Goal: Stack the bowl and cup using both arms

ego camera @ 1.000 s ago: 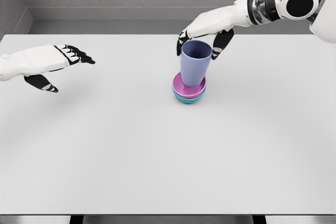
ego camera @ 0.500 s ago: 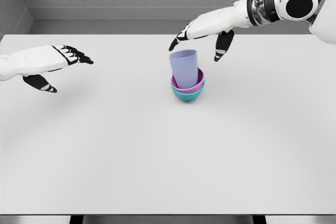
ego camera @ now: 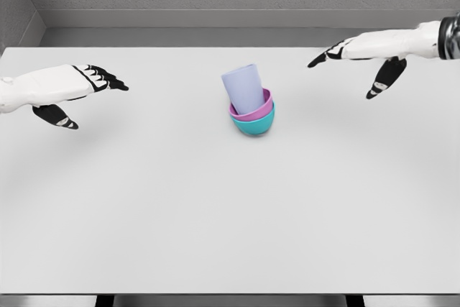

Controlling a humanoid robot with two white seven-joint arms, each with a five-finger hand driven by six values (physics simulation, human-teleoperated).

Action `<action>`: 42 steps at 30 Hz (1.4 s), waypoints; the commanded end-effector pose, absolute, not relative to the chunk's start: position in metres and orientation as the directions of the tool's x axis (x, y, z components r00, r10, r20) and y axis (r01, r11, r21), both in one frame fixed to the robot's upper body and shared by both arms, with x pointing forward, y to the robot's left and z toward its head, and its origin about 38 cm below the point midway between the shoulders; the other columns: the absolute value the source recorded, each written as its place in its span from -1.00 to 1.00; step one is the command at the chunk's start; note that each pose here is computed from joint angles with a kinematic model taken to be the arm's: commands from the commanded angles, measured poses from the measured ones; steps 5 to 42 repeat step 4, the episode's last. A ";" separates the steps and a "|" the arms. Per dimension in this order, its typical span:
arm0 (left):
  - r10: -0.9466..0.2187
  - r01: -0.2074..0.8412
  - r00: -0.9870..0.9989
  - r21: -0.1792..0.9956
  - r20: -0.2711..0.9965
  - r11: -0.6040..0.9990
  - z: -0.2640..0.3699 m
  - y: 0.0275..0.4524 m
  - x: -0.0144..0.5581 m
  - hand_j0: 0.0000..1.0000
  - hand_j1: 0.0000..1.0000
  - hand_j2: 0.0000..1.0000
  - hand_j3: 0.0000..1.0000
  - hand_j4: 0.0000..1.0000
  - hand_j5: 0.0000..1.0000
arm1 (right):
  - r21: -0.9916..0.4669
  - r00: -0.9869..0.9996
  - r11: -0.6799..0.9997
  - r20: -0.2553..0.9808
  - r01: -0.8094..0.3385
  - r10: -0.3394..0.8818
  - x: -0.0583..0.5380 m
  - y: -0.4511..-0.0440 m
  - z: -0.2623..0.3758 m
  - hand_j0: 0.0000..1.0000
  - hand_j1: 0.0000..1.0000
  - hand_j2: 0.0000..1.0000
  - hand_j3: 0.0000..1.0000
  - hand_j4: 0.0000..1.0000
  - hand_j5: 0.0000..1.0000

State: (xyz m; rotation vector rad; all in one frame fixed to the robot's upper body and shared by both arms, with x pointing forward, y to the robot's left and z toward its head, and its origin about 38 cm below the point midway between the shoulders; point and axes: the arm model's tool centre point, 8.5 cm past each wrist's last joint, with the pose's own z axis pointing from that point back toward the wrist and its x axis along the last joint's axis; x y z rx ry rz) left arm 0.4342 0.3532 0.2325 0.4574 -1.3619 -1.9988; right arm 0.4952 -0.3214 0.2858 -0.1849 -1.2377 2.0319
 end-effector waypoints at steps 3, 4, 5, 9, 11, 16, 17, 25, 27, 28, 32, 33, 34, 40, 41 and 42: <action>-0.694 0.328 -0.716 0.917 0.084 -0.228 0.233 0.353 0.434 1.00 1.00 1.00 1.00 1.00 1.00 | -0.831 -0.660 -0.206 0.233 -0.517 0.714 0.485 -0.369 0.297 1.00 1.00 1.00 1.00 1.00 1.00; -0.693 0.329 -0.716 0.916 0.084 -0.229 0.233 0.353 0.434 1.00 1.00 1.00 1.00 1.00 1.00 | -0.832 -0.652 -0.196 0.238 -0.519 0.720 0.483 -0.374 0.296 1.00 1.00 1.00 1.00 1.00 1.00; -0.693 0.329 -0.716 0.916 0.084 -0.229 0.233 0.353 0.434 1.00 1.00 1.00 1.00 1.00 1.00 | -0.832 -0.652 -0.196 0.238 -0.519 0.720 0.483 -0.374 0.296 1.00 1.00 1.00 1.00 1.00 1.00; -0.693 0.329 -0.716 0.916 0.084 -0.229 0.233 0.353 0.434 1.00 1.00 1.00 1.00 1.00 1.00 | -0.832 -0.652 -0.196 0.238 -0.519 0.720 0.483 -0.374 0.296 1.00 1.00 1.00 1.00 1.00 1.00; -0.693 0.329 -0.716 0.916 0.084 -0.229 0.233 0.353 0.434 1.00 1.00 1.00 1.00 1.00 1.00 | -0.832 -0.652 -0.196 0.238 -0.519 0.720 0.483 -0.374 0.296 1.00 1.00 1.00 1.00 1.00 1.00; -0.693 0.329 -0.716 0.916 0.084 -0.229 0.233 0.353 0.434 1.00 1.00 1.00 1.00 1.00 1.00 | -0.832 -0.652 -0.196 0.238 -0.519 0.720 0.483 -0.374 0.296 1.00 1.00 1.00 1.00 1.00 1.00; -0.693 0.329 -0.716 0.916 0.084 -0.229 0.233 0.353 0.434 1.00 1.00 1.00 1.00 1.00 1.00 | -0.832 -0.652 -0.196 0.238 -0.519 0.720 0.483 -0.374 0.296 1.00 1.00 1.00 1.00 1.00 1.00; -0.693 0.329 -0.716 0.916 0.084 -0.229 0.233 0.353 0.434 1.00 1.00 1.00 1.00 1.00 1.00 | -0.832 -0.652 -0.196 0.238 -0.519 0.720 0.483 -0.374 0.296 1.00 1.00 1.00 1.00 1.00 1.00; -0.693 0.329 -0.716 0.916 0.084 -0.229 0.233 0.353 0.434 1.00 1.00 1.00 1.00 1.00 1.00 | -0.832 -0.652 -0.196 0.238 -0.519 0.720 0.483 -0.374 0.296 1.00 1.00 1.00 1.00 1.00 1.00; -0.693 0.329 -0.716 0.916 0.084 -0.229 0.233 0.353 0.434 1.00 1.00 1.00 1.00 1.00 1.00 | -0.832 -0.652 -0.196 0.238 -0.519 0.720 0.483 -0.374 0.296 1.00 1.00 1.00 1.00 1.00 1.00; -0.693 0.329 -0.716 0.916 0.084 -0.229 0.233 0.353 0.434 1.00 1.00 1.00 1.00 1.00 1.00 | -0.832 -0.652 -0.196 0.238 -0.519 0.720 0.483 -0.374 0.296 1.00 1.00 1.00 1.00 1.00 1.00; -0.693 0.329 -0.716 0.916 0.084 -0.229 0.233 0.353 0.434 1.00 1.00 1.00 1.00 1.00 1.00 | -0.832 -0.652 -0.196 0.238 -0.519 0.720 0.483 -0.374 0.296 1.00 1.00 1.00 1.00 1.00 1.00; -0.693 0.329 -0.716 0.916 0.084 -0.229 0.233 0.353 0.434 1.00 1.00 1.00 1.00 1.00 1.00 | -0.832 -0.652 -0.196 0.238 -0.519 0.720 0.483 -0.374 0.296 1.00 1.00 1.00 1.00 1.00 1.00; -0.693 0.329 -0.716 0.916 0.084 -0.229 0.233 0.353 0.434 1.00 1.00 1.00 1.00 1.00 1.00 | -0.832 -0.652 -0.196 0.238 -0.519 0.720 0.483 -0.374 0.296 1.00 1.00 1.00 1.00 1.00 1.00; -0.693 0.329 -0.716 0.916 0.084 -0.229 0.233 0.353 0.434 1.00 1.00 1.00 1.00 1.00 1.00 | -0.832 -0.652 -0.196 0.238 -0.519 0.720 0.483 -0.374 0.296 1.00 1.00 1.00 1.00 1.00 1.00; -0.693 0.329 -0.716 0.916 0.084 -0.229 0.233 0.353 0.434 1.00 1.00 1.00 1.00 1.00 1.00 | -0.832 -0.652 -0.196 0.238 -0.519 0.720 0.483 -0.374 0.296 1.00 1.00 1.00 1.00 1.00 1.00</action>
